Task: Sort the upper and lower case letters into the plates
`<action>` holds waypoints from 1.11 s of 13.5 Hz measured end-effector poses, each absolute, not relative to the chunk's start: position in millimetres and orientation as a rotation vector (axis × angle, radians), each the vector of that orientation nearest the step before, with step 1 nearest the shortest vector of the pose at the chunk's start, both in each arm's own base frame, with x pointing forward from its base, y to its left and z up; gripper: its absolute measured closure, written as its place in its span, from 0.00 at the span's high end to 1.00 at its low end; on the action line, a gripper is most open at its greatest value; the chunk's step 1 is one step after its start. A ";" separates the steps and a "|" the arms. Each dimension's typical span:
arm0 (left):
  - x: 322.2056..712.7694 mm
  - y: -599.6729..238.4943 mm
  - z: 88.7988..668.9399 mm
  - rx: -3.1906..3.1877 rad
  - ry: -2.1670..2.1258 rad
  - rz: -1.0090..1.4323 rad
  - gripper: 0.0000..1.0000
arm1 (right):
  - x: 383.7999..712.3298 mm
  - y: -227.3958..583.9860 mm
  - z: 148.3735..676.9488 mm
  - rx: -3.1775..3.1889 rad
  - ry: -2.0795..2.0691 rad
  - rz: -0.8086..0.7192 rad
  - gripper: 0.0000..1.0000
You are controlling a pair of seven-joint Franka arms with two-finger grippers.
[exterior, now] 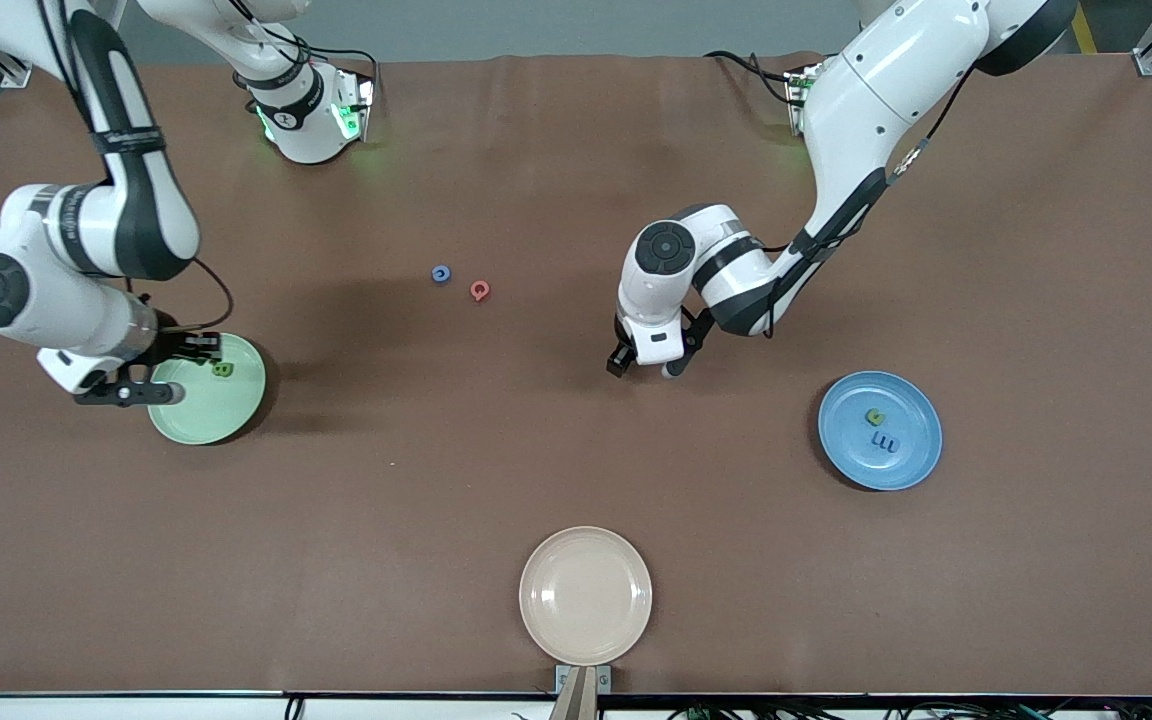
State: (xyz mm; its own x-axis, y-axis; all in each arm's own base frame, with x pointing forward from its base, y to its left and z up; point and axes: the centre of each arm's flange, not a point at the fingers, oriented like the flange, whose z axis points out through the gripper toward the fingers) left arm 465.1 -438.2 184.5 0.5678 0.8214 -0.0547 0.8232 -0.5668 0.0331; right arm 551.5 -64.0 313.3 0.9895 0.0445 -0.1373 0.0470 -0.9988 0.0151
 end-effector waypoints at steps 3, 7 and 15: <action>462.3 -438.9 174.6 2.753 1.414 -0.050 0.70 | 550.1 -83.7 280.0 3.114 0.090 -0.170 0.33; 463.4 -439.2 173.7 2.752 1.413 -0.049 0.61 | 551.7 -74.8 233.8 3.119 0.104 -0.210 0.33; 483.1 -435.8 184.6 2.709 1.437 -0.023 0.37 | 554.3 -69.0 184.6 3.135 0.078 -0.172 0.33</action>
State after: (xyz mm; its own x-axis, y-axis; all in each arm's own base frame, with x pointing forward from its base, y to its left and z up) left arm 483.1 -435.8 184.6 0.5614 0.8262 -0.0480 0.8273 -0.5587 0.0592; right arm 554.3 -69.0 184.6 0.9928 0.0496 -0.1092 0.0497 -0.9988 -0.0016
